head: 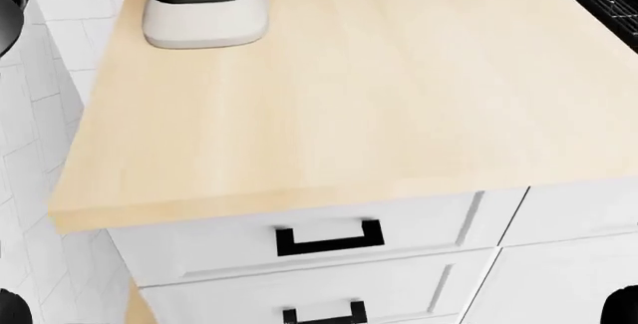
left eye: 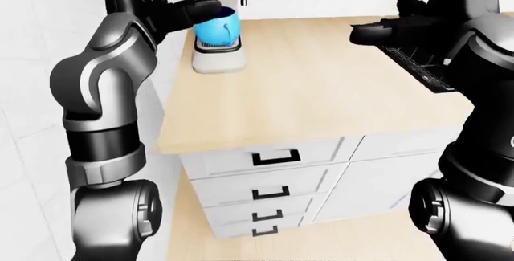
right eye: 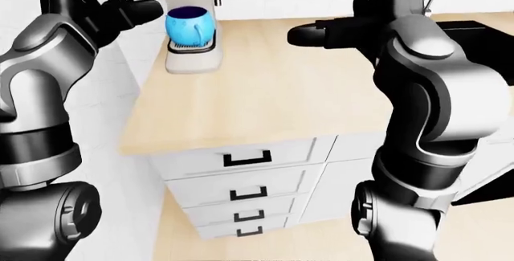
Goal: Press the button on the coffee machine to serve coffee.
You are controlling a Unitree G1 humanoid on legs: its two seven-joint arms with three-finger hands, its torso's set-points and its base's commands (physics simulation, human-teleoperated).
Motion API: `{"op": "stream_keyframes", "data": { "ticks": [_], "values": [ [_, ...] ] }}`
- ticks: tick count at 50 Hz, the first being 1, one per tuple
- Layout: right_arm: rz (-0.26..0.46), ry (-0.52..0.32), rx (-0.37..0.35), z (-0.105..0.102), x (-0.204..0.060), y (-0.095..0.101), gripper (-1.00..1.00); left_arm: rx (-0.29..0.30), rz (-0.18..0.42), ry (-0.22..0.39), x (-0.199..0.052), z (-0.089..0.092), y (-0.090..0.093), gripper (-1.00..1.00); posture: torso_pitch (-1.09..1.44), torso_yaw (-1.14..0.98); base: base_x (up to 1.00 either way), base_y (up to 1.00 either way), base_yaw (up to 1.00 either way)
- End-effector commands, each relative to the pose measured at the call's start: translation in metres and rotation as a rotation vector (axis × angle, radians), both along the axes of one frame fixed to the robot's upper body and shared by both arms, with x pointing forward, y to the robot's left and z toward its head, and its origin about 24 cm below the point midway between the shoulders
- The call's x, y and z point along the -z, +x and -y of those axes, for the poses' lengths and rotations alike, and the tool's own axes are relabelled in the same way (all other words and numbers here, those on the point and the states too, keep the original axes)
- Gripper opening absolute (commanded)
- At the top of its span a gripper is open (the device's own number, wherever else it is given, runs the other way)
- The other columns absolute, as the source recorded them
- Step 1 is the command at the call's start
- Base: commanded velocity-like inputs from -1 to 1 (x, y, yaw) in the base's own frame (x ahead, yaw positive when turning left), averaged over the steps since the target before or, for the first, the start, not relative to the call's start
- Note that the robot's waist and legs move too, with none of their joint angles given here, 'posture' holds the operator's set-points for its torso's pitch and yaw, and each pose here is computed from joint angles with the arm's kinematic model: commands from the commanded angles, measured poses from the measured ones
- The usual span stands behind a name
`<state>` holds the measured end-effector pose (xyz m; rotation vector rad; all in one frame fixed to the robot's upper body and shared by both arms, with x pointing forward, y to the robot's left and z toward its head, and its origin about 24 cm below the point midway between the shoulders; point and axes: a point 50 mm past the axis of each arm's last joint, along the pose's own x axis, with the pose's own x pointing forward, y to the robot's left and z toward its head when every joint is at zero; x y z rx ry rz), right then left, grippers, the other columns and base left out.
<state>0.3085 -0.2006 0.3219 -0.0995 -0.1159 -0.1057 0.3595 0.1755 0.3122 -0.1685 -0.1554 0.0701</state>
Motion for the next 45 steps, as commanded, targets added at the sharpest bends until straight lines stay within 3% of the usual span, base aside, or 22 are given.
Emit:
{"op": "stream_keyframes", "data": {
  "ticks": [1,12,45],
  "values": [
    [0.036,0.001,0.006,0.002,-0.008,-0.003,1.00,0.007,0.049,0.000,-0.012,0.002,-0.004,1.00,0.00,0.00,0.00,0.00,0.00],
    [0.046,-0.015,0.030,0.004,-0.006,-0.004,1.00,0.005,0.045,-0.003,-0.007,0.001,-0.004,1.00,0.00,0.00,-0.03,0.00,0.42],
    [0.048,-0.039,0.066,0.011,-0.010,-0.006,1.00,-0.005,0.042,-0.006,-0.002,-0.007,0.006,1.00,0.00,0.00,0.07,0.00,0.00]
  ]
}}
